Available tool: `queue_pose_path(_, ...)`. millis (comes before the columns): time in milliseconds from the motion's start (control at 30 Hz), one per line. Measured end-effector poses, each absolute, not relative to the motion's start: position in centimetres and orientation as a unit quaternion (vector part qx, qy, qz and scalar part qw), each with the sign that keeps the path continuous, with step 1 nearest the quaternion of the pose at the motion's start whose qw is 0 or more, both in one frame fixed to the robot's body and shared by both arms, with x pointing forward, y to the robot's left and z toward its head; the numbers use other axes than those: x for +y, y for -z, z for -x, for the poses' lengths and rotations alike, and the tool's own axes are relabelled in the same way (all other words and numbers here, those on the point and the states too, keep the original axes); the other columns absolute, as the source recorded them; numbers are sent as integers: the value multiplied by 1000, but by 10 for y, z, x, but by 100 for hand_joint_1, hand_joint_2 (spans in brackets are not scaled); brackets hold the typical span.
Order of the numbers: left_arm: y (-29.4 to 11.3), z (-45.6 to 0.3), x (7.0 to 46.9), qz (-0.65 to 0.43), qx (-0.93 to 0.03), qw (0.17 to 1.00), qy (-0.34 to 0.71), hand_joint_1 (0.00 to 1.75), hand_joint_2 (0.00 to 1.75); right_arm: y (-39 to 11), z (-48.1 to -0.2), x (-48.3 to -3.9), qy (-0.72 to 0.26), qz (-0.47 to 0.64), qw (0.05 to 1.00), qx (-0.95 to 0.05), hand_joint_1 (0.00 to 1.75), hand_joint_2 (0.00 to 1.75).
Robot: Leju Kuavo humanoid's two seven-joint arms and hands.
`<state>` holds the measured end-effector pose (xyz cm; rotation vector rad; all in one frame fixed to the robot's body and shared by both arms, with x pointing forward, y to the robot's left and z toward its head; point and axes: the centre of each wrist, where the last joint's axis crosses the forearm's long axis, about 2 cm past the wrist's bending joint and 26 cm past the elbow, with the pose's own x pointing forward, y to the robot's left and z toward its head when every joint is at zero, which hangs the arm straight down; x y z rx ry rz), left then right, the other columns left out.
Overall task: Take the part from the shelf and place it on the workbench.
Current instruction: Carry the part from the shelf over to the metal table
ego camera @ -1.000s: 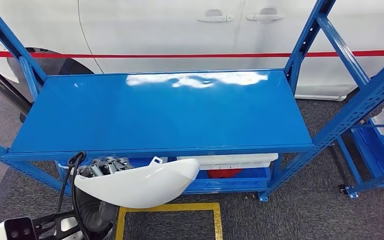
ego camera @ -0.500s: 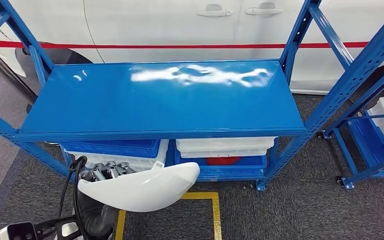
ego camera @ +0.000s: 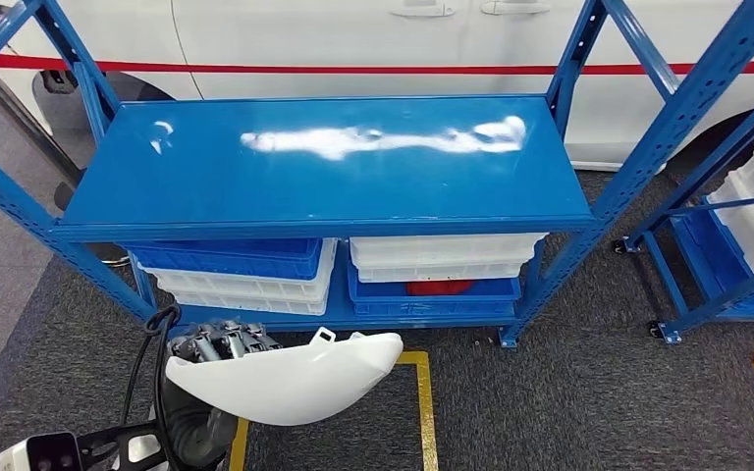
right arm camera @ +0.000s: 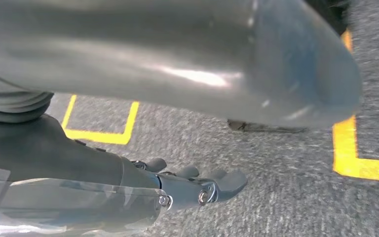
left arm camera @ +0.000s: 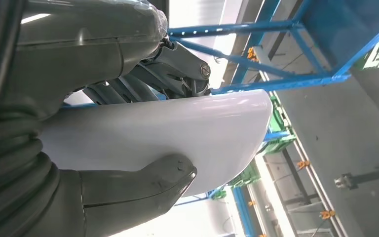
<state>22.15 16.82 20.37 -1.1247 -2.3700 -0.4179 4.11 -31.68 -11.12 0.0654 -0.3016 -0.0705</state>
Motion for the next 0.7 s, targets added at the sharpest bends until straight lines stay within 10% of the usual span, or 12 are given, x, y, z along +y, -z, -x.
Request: queue_pose_path(700, -201, -233, 165, 404, -858, 242, 204, 175, 175, 111, -36, -320, 62, -62, 989, -121, 0, 0)
